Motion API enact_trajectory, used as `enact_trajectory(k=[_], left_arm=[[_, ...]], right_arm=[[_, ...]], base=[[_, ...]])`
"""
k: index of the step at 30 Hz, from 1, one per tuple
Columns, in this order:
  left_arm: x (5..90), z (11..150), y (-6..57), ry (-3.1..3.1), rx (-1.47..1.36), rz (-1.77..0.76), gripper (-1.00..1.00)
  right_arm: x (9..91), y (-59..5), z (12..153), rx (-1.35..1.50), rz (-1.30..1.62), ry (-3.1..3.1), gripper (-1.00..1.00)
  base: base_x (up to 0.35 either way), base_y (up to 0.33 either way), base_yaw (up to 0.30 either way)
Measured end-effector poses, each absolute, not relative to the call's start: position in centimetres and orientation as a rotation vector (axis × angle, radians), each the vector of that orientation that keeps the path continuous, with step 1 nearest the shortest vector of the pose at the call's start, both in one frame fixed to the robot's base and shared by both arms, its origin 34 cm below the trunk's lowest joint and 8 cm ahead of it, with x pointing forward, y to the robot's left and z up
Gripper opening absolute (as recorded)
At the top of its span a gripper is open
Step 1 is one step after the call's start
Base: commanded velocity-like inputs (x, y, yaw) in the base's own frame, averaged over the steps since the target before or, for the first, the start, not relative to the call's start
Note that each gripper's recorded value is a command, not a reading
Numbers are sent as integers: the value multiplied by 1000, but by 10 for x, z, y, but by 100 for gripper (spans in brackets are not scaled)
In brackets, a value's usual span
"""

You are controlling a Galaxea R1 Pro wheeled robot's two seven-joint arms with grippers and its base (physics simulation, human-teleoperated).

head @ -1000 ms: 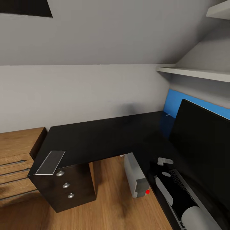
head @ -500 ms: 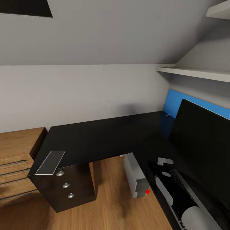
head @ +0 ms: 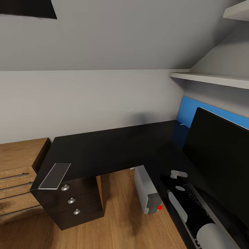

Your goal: In the bedroom, organize the workspace by keeping the computer under the desk, ensuring the monitor is on the desk, placing the keyboard on the desk next to the monitor, placing the mouse on the desk next to the keyboard, moving the folder from the swivel chair onto the desk next to the mouse, stacking the notebook on top of the folder with the pen on top of the notebook, and positioning the swivel chair next to the desk.

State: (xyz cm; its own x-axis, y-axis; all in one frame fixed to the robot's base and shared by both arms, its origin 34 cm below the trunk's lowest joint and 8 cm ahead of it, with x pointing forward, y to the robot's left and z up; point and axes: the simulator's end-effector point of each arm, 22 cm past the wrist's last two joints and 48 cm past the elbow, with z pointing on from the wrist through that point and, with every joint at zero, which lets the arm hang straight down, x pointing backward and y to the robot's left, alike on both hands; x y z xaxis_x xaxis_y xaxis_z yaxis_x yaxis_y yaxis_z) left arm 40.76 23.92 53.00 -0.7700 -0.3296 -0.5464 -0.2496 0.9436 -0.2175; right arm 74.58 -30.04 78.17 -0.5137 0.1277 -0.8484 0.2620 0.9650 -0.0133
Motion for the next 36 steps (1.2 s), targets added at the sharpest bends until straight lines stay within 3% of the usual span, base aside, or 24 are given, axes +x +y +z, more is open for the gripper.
enact_trajectory(k=[19, 36], left_arm=[[408, 530, 239, 2488, -409, -176, 100], [403, 526, 239, 2502, -412, -173, 100]], right_arm=[[761, -294, 814, 277, -139, 2029, 100], [763, -285, 818, 272, -113, 2021, 100]], base=[[0, 0, 3], [0, 0, 211]])
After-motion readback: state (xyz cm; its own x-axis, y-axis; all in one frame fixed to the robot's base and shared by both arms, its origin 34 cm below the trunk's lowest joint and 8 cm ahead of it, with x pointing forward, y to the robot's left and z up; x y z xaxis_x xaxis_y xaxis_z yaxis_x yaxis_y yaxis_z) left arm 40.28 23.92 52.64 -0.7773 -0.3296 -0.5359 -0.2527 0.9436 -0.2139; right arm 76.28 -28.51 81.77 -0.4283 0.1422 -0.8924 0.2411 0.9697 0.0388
